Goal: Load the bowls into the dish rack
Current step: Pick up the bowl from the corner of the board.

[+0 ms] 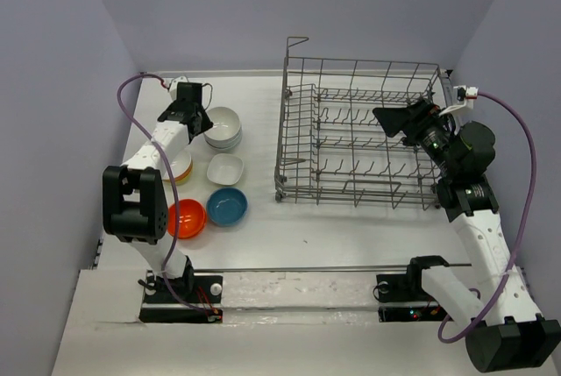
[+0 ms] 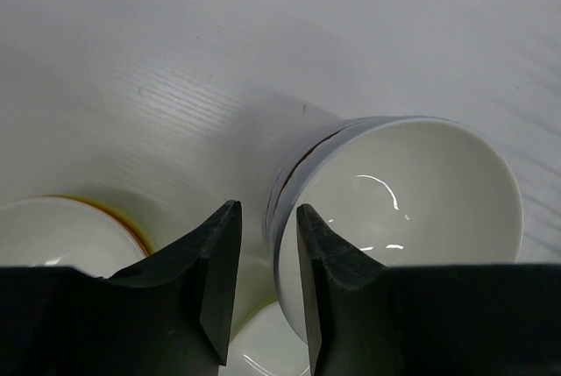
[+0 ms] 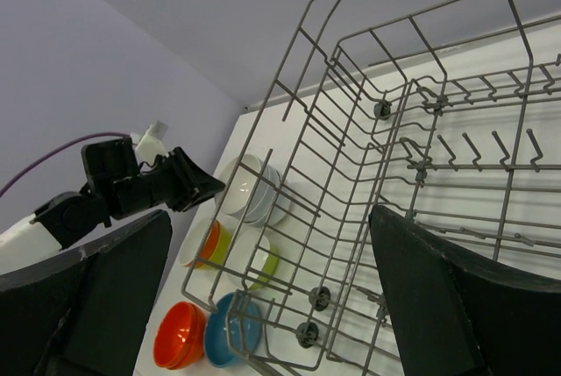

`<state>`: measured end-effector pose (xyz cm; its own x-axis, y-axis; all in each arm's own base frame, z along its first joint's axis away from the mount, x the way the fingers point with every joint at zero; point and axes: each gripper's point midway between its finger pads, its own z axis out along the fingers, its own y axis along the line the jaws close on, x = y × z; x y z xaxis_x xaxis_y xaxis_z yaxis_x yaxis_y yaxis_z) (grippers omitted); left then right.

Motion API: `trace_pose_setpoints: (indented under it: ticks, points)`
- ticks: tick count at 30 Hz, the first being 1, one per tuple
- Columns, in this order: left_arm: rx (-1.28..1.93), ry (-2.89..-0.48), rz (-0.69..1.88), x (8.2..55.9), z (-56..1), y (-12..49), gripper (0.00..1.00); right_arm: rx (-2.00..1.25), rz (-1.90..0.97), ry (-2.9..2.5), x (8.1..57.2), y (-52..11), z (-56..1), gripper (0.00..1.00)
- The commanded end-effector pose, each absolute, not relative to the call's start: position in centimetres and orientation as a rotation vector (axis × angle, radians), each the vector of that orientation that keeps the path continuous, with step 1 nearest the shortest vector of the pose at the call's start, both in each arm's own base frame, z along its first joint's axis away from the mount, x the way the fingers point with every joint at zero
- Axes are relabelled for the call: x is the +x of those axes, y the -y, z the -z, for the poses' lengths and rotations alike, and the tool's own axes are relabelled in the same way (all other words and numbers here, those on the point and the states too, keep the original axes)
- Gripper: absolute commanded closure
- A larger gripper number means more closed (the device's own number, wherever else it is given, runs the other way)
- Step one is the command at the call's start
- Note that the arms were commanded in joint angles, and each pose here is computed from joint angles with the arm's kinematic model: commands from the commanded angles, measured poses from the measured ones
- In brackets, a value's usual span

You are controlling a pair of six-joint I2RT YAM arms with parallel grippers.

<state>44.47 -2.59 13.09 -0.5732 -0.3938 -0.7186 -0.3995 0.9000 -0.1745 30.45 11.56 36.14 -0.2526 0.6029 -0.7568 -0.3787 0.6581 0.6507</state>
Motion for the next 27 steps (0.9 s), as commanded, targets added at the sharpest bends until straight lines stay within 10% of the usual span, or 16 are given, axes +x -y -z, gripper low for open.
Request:
trace_pose_setpoints:
  ticks: [1,27]
  points:
    - [-0.556,-2.204,0.018,45.4,-14.8,2.7,0.6,0.17,-0.937,-1.513,30.0,-11.4,-37.5,0.0]
    - [-0.515,-2.237,0.066,45.5,-14.1,3.9,0.88,0.164,-0.933,-1.507,29.9,-11.4,-37.8,0.0]
